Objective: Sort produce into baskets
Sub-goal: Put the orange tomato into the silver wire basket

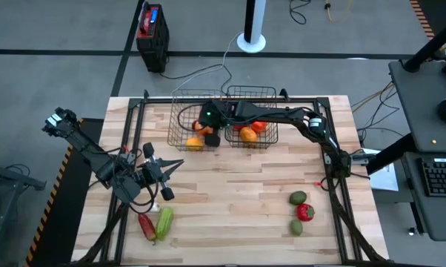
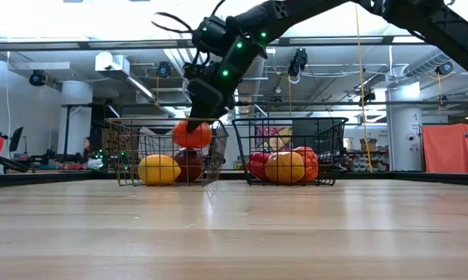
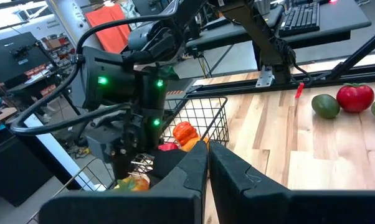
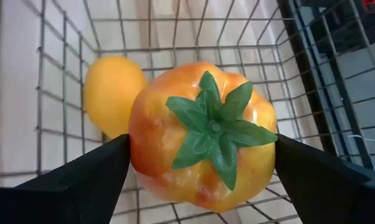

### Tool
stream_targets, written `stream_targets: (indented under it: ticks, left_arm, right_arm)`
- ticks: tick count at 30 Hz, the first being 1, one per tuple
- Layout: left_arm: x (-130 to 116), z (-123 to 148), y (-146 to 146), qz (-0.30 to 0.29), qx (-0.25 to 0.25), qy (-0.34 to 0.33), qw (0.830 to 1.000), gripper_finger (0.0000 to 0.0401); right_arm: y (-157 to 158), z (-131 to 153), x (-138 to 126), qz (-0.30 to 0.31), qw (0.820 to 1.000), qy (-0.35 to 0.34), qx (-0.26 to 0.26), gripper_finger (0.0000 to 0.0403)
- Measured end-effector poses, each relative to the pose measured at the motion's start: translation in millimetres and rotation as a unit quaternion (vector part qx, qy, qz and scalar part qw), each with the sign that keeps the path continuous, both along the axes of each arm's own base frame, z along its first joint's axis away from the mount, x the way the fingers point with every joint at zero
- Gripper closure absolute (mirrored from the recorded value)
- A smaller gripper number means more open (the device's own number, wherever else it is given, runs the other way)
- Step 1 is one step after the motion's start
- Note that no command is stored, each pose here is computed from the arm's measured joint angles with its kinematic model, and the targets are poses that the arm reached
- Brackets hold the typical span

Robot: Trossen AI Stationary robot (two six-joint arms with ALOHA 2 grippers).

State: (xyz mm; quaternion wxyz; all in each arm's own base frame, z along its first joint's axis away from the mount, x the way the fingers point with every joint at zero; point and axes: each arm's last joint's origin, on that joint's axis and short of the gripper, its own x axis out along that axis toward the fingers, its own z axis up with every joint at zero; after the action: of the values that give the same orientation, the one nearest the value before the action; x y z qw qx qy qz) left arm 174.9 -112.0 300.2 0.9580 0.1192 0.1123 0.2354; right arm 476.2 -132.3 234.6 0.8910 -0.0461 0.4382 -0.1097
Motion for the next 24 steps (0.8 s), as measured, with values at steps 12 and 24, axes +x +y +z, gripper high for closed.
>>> stream_targets:
  ticks: [12,24]
  left_arm:
    - [0.0,-0.1,0.0,0.0,0.001,0.001,1.0,0.0401]
    - [-0.1,-0.5,0.1,0.0,0.002,0.003,1.0,0.0401]
  right_arm:
    - [-0.3,2.0,2.1,-0.053,0.997,-0.031,0.04,0.0034]
    - [1.5,1.9,2.5,-0.036,0.998,-0.03,0.043,0.0034]
